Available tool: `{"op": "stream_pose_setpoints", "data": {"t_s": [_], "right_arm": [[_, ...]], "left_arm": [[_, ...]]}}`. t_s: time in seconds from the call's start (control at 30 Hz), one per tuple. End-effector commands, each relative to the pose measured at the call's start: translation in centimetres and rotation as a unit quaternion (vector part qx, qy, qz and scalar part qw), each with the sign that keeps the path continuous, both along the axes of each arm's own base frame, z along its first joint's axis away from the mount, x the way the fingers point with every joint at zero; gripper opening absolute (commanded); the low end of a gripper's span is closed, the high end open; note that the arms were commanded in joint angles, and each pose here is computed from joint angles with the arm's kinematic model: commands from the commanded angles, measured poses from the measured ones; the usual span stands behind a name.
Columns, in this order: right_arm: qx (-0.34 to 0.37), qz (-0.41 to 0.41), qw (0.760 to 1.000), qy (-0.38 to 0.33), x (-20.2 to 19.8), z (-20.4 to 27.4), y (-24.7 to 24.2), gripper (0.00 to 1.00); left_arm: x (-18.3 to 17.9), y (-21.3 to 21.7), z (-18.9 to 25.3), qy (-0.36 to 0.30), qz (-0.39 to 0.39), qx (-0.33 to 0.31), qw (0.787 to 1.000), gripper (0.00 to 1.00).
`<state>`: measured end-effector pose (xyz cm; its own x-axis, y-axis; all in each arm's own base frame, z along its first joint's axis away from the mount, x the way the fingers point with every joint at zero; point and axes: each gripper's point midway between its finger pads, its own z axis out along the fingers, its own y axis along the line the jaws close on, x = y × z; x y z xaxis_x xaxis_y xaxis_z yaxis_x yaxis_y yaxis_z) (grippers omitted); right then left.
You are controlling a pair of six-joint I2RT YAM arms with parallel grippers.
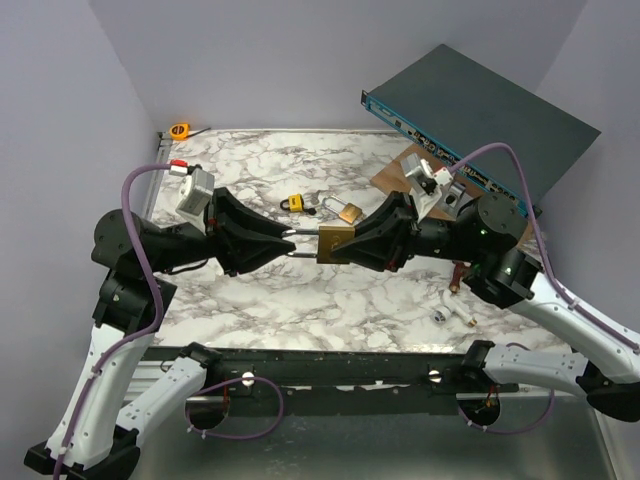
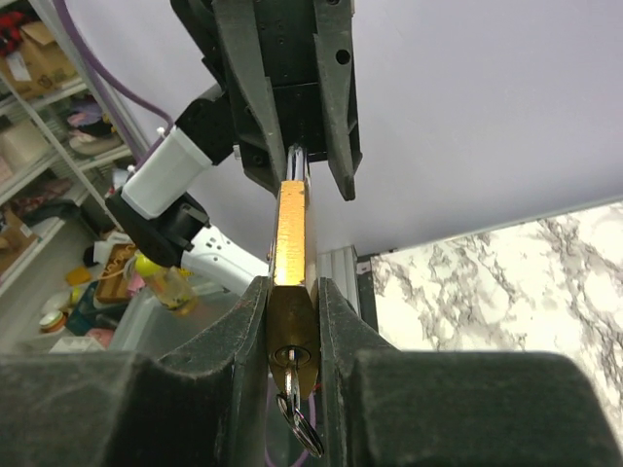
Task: Lock with the key
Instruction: Lock the lock.
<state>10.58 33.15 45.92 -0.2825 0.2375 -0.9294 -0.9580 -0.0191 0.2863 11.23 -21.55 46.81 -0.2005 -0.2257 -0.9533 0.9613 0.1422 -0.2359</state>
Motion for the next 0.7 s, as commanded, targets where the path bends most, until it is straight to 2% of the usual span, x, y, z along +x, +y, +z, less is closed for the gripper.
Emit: {"op": "stream_pose_setpoints", "data": {"t_s": [0.0,0.17,0.37,0.47,0.67], "right_arm": [[0.015,-0.023,0.999,-0.035,-1.0,2.2,-2.5,0.01],[-0.017,-0.011,0.999,-0.032,-1.7,1.3,-2.9,0.01],[-0.023,-0.002,0.999,-0.033,-2.1,1.2,-3.0,0.01],[-0.021,-0.012,0.999,-0.034,-1.8,1.2,-3.1,0.01],[-0.011,-0.02,0.999,-0.044,-1.8,2.3,-3.5,0.01]], "left_arm": [[-1.5,0.1,-2.2,0.012,-0.039,0.046,0.998,0.32],[-1.8,-0.1,-3.3,0.025,-0.061,0.056,0.996,0.3],[-1.9,-0.4,-3.4,0.036,-0.083,0.056,0.994,0.29],[-1.9,-0.5,-3.6,0.043,-0.093,0.059,0.993,0.21],[-1.8,-0.7,-4.5,0.059,-0.103,0.068,0.991,0.28]]}}
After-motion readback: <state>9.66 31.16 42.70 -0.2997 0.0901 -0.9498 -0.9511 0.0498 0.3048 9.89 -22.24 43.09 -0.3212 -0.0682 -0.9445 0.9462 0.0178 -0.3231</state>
